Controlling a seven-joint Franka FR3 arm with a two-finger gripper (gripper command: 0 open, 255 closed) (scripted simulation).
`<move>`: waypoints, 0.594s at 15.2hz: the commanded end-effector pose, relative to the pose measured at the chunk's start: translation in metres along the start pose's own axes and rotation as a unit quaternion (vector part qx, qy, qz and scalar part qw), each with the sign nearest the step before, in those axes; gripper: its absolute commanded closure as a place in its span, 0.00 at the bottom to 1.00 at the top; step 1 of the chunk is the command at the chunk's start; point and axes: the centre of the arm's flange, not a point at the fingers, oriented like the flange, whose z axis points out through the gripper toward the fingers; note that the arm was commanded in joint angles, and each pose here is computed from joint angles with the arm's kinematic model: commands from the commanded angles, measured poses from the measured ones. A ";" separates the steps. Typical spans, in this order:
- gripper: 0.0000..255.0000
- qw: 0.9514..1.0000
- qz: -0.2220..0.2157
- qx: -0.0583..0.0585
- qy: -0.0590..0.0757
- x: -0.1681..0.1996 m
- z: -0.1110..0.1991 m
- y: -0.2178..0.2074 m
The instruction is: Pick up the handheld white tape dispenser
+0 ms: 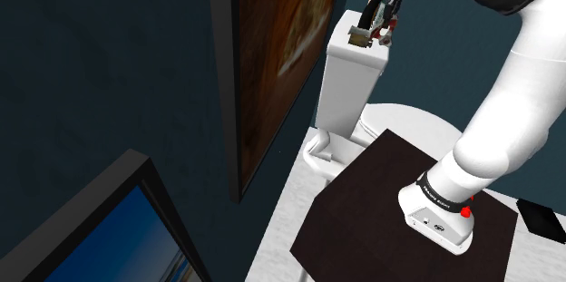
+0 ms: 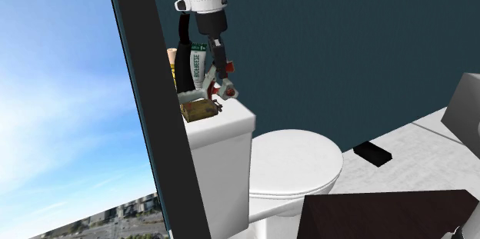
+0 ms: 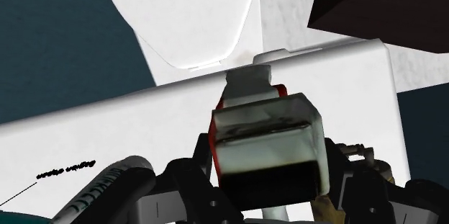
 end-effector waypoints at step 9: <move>1.00 1.000 0.000 0.001 -0.001 -0.003 -0.019 0.001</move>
